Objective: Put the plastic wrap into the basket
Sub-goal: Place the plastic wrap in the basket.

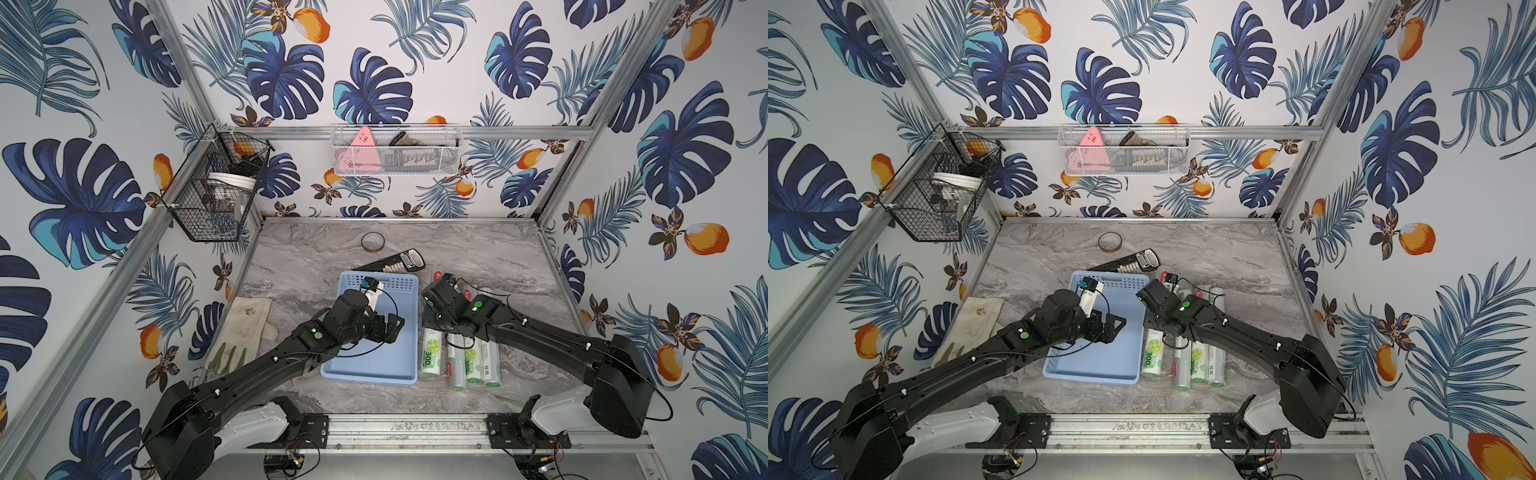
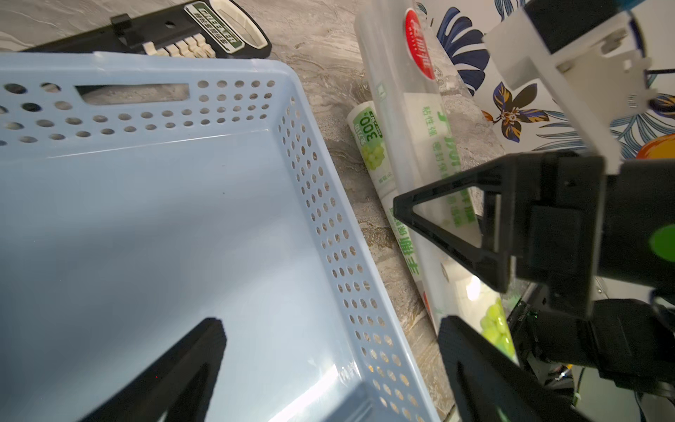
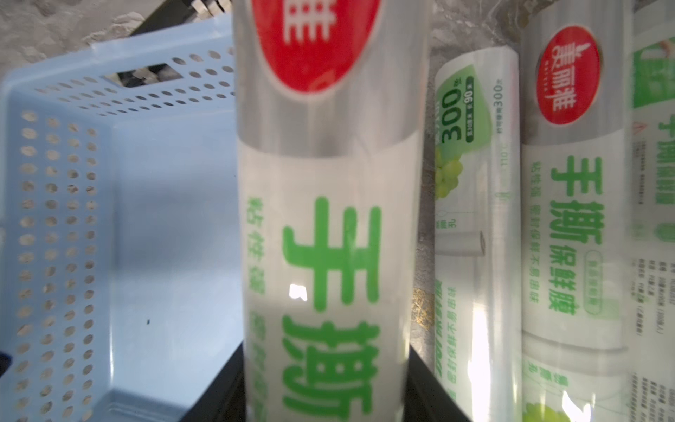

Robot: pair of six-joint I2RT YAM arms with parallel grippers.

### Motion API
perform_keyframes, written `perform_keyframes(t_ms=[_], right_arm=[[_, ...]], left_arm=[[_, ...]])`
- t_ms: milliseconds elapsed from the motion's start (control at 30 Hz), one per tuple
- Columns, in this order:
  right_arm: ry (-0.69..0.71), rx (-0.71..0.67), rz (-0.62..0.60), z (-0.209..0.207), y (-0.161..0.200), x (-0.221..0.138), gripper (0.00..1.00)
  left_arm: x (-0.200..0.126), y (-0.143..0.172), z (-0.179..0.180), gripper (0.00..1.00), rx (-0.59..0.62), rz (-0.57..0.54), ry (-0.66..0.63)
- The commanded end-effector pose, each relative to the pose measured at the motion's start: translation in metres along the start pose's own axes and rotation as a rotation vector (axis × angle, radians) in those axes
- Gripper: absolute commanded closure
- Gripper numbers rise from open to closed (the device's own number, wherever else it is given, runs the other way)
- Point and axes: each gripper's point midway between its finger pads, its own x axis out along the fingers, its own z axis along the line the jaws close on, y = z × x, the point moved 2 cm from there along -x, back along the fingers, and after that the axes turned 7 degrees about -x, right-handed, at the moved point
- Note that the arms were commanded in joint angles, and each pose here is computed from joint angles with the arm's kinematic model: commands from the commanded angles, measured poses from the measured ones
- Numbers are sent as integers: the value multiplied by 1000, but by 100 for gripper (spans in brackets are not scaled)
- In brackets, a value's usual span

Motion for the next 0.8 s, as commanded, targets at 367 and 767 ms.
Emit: perform_keyframes(t_ms=[367,767], right_arm=[[-233,-5,-52,79,-30,-18,57],[-248,7,-11,123,-27,22,58]], left_arm=[[-37,-17,36,1,-47,-160,-228],[-57,-14,67,1,-132,-155,-327]])
